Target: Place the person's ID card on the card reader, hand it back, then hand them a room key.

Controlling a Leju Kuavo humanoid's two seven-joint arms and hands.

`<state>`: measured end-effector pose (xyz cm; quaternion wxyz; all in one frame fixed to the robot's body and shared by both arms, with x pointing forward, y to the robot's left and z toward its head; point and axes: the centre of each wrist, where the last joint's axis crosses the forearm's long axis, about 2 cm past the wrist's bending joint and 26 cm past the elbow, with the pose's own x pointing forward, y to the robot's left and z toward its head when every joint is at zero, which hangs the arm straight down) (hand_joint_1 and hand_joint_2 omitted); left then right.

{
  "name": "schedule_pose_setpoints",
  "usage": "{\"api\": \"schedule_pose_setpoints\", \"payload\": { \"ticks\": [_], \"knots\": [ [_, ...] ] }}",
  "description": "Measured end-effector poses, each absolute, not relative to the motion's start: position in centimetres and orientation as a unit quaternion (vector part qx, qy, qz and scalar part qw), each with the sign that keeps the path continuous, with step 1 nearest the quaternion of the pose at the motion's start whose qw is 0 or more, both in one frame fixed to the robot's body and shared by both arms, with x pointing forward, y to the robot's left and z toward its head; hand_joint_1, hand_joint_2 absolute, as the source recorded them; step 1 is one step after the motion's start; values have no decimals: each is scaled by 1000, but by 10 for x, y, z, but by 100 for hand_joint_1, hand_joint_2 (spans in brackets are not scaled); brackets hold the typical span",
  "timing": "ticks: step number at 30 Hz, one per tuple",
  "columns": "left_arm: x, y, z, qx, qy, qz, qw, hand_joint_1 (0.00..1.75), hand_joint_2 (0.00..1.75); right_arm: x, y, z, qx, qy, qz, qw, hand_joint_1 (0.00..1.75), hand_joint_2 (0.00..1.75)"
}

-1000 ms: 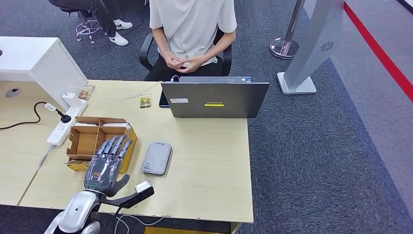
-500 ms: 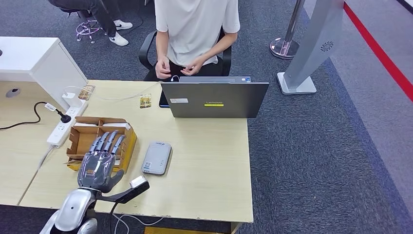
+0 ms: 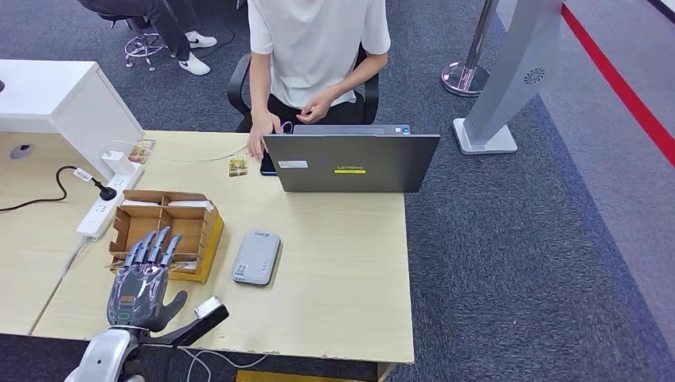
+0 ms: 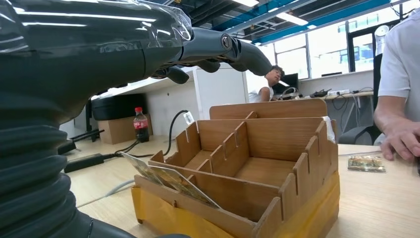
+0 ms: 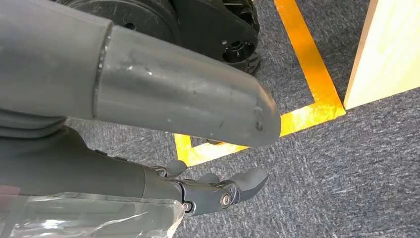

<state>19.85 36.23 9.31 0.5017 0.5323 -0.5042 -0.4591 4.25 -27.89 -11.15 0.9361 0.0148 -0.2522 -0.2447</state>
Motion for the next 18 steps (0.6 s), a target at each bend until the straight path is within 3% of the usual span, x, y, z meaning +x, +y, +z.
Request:
{"api": "schedule_pose_setpoints", "payload": {
  "ticks": [18],
  "knots": [
    [197, 377, 96, 568, -513, -416, 491, 0, 175, 43, -278, -111, 17, -252, -239, 938, 0, 0]
  ]
}}
